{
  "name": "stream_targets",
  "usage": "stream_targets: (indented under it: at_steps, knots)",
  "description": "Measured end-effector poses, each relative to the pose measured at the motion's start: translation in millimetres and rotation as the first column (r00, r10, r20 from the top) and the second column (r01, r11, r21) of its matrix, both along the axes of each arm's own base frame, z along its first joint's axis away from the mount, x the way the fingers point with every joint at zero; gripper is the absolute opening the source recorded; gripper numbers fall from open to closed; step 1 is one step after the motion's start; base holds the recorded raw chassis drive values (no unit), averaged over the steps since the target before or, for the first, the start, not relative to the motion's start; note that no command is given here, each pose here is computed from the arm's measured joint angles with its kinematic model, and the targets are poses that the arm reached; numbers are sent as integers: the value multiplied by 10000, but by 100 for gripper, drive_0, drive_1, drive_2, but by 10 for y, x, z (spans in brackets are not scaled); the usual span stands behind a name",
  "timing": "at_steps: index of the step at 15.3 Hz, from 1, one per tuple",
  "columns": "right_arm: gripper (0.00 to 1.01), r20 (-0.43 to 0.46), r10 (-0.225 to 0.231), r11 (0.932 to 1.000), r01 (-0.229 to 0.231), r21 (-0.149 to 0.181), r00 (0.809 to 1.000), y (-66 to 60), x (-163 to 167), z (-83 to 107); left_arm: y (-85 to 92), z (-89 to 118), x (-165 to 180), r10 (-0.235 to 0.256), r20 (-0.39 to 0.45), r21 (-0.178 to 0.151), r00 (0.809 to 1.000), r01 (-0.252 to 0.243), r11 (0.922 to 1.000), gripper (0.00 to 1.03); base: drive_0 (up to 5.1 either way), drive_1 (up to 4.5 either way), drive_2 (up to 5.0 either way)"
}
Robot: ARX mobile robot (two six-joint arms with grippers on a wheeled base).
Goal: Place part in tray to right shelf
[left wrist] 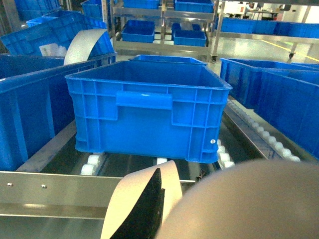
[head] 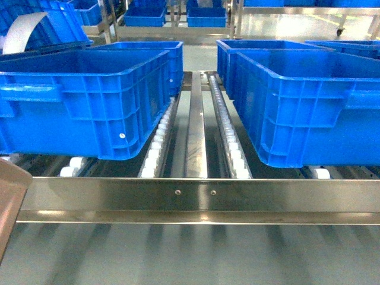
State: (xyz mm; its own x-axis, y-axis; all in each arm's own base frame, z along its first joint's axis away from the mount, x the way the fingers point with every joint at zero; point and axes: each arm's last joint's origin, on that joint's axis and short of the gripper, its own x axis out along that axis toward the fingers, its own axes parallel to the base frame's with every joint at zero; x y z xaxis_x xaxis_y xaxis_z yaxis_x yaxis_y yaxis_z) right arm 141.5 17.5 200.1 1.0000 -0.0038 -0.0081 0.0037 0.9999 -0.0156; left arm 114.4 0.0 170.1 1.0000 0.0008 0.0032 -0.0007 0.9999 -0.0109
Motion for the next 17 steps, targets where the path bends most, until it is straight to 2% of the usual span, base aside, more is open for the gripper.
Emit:
stream_targets:
  at_steps: [3,4,5,6,7,8,9,11,12,17]
  knots:
    - [7,49,-38,10000,38,9,10000,-64,-88,-93,0,3,-36,-4,50,0,10000,4,10000,14,0,0,0]
    - [2,49,84,10000,-84,-1,10000,-89,-108,-110,0,-2,-44,0,11,0,10000,0,10000,14,0,0,0]
    - [2,33,91,10000,-91,24,10000,-156,-131,-140,0,-3,-52,-8,8,0,10000,8,10000,14,0,0,0]
    - [2,26,-172,9998,172,50,9998,-188,-157,-172,1,-2,-64,19,38,0,10000,-19,10000,14,0,0,0]
    - [2,26,23,10000,-23,51,10000,-178,-182,-195,-1,-45,-123,-27,-320,11,9995,27,10000,14,0,0,0]
    - [2,26,30,10000,-30,51,10000,-175,-196,-209,0,-68,-164,8,-458,-11,9990,-8,10000,14,0,0,0]
    - [2,68,42,10000,-42,51,10000,-175,-216,-215,0,-11,-170,11,141,0,9999,-11,10000,14,0,0,0]
    - [2,64,34,10000,-34,51,10000,-175,-249,-249,0,-46,-170,4,-214,-4,9998,-4,10000,14,0,0,0]
    - [2,129,38,10000,-38,51,9999,-175,-266,-301,0,-27,-170,-4,-15,0,10000,4,10000,14,0,0,0]
    - [2,217,38,10000,-39,54,9998,-175,-323,-297,0,-33,-170,4,-80,0,10000,-4,10000,14,0,0,0]
